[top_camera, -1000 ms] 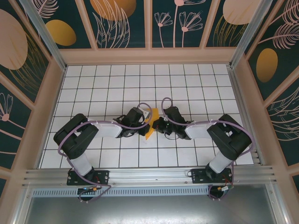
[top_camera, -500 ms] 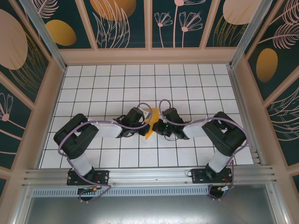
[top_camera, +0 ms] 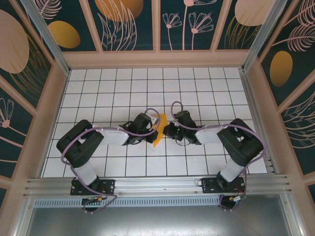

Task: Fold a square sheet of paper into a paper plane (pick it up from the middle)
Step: Third fold the triangle at the center of the table.

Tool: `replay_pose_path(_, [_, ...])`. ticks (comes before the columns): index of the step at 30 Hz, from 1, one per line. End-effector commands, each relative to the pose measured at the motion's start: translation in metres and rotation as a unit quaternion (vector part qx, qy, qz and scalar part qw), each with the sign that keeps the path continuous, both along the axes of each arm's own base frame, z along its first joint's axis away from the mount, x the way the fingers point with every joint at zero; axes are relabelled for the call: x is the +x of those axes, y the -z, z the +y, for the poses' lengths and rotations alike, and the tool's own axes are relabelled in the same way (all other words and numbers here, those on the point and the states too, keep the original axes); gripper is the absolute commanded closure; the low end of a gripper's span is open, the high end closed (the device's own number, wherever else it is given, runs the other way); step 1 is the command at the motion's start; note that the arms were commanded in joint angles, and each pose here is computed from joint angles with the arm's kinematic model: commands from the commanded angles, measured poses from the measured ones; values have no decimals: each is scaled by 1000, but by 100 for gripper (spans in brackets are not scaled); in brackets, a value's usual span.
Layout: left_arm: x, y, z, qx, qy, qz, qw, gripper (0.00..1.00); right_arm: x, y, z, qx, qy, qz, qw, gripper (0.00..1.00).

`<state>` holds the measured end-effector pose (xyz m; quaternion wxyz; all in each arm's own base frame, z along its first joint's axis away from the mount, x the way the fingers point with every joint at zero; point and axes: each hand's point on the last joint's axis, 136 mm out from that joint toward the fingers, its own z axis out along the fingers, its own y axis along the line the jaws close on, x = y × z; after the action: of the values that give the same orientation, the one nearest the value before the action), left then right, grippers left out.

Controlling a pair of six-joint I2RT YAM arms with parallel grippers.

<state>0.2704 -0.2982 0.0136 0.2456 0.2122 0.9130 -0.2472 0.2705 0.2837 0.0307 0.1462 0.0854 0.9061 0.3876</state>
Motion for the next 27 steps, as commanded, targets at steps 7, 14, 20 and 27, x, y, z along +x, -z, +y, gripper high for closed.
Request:
replay_pose_path(7, [-15,28,18,50,-1,35,998,86,13,-1,3,5,-13,-8,1000,99])
replay_pose_path(14, [-16,28,20,53,-2,34,998,86,3,44,-25,-75,23,40,996,100])
replay_pose_path(20, [-16,30,21,59,-2,34,998,86,13,16,-15,-53,13,11,998,100])
replay_pose_path(27, [-15,29,21,59,-2,32,998,86,30,-24,-7,-5,-2,-30,1000,99])
